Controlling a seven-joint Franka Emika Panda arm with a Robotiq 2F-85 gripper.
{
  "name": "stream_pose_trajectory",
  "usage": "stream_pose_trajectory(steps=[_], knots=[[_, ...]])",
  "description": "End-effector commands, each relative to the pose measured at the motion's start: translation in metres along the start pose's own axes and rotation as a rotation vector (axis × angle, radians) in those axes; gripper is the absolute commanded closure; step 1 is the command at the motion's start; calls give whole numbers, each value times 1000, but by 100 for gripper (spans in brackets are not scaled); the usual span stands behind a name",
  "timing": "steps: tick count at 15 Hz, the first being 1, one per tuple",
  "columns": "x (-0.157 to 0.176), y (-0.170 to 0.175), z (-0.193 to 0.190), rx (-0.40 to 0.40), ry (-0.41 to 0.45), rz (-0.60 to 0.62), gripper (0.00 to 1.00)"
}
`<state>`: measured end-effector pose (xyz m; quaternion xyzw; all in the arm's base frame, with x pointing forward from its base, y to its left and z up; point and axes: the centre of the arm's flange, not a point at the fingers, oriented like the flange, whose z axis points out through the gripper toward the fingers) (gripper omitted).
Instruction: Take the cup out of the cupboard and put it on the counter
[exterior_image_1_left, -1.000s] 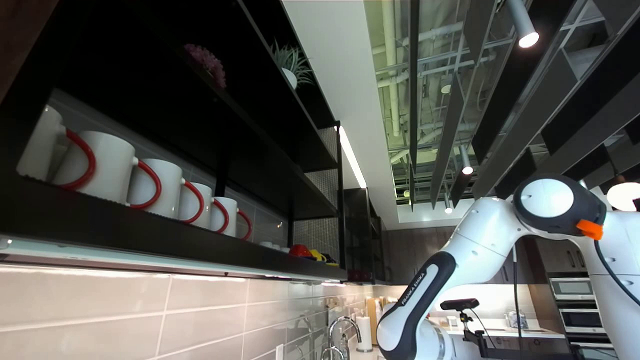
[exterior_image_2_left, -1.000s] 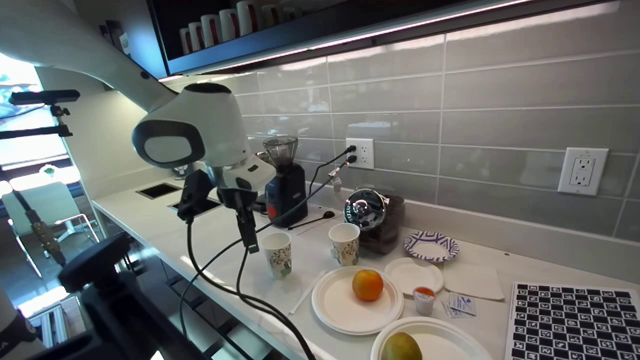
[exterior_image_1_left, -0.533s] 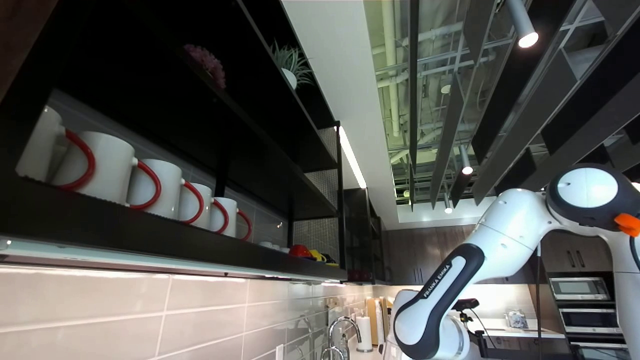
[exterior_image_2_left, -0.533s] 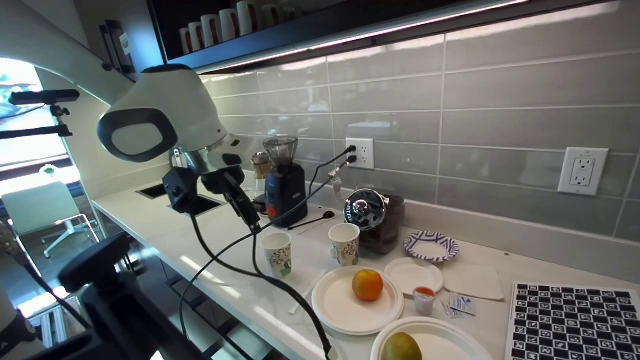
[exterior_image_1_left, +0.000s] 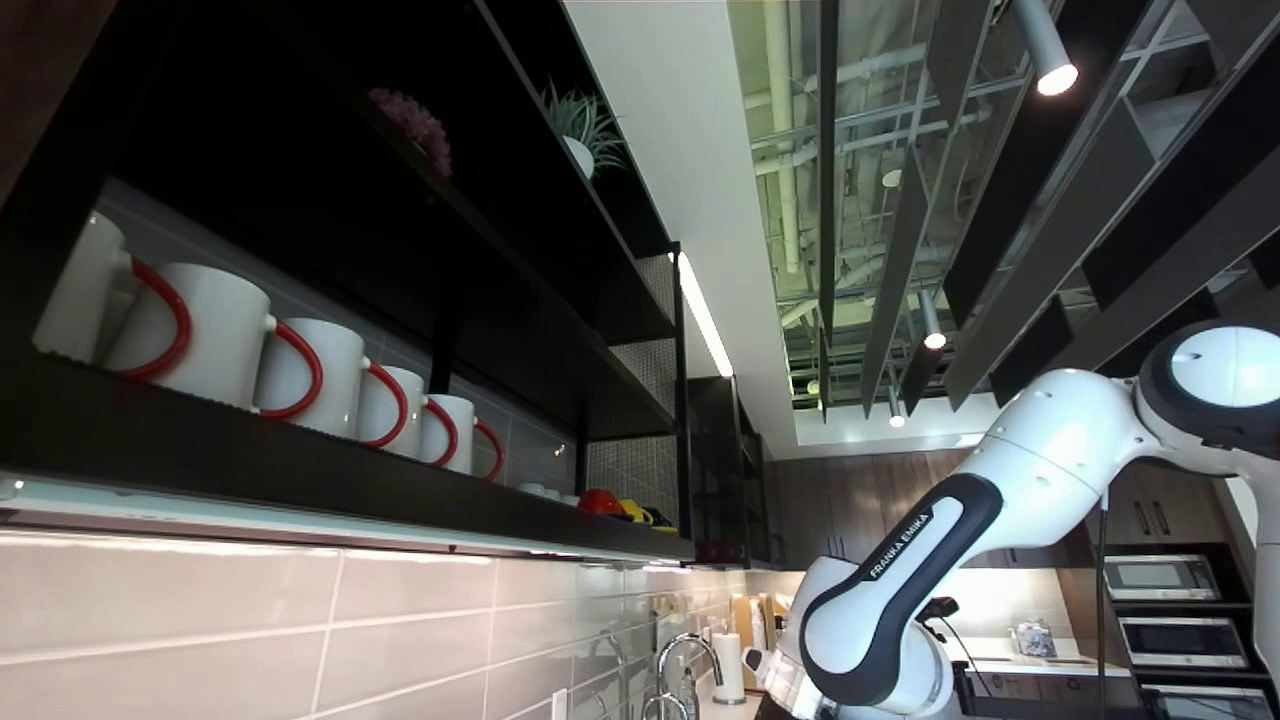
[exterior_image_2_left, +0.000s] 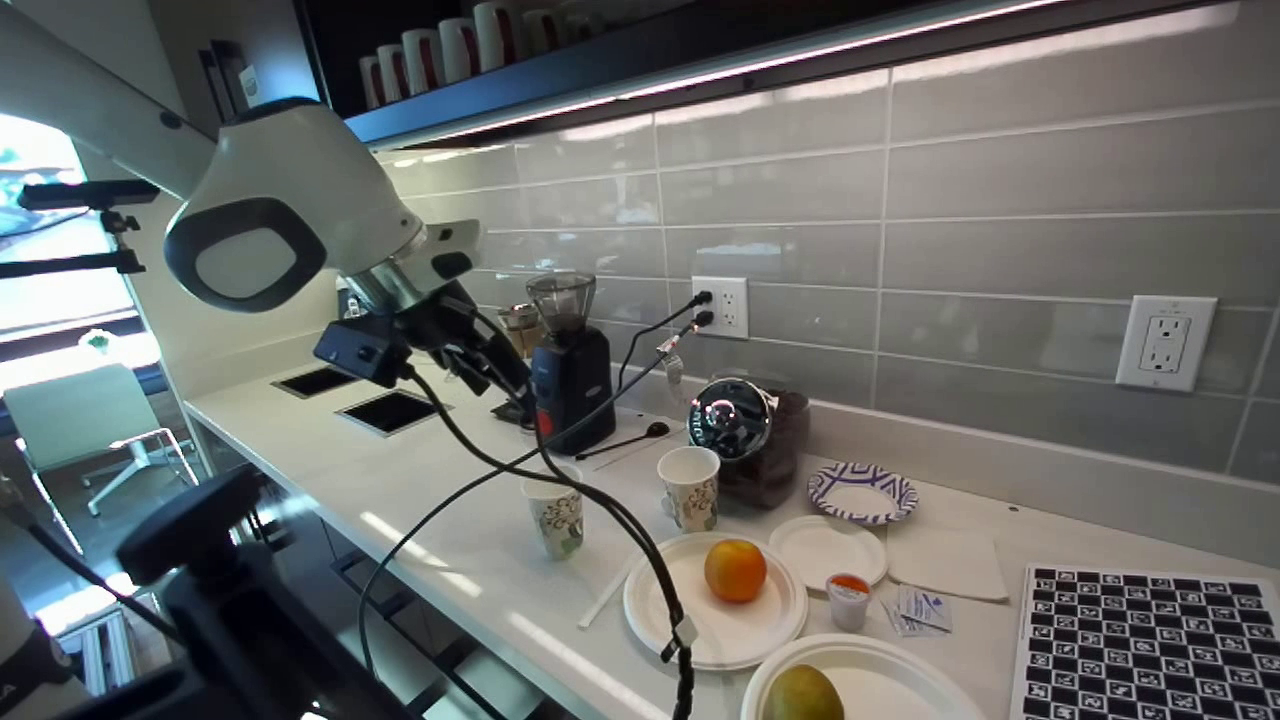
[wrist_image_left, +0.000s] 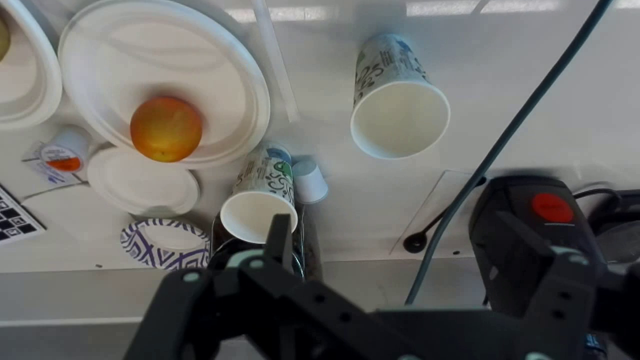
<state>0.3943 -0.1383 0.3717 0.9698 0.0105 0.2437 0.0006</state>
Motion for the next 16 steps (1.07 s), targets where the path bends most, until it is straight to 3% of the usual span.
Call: stream_pose_trajectory(steps=[1,11,16], knots=[[-9,-6,-10,5,58,-30,0],[-7,-9,-16,13,-3,88,0],[2,-2,-4,8,3,82,0]])
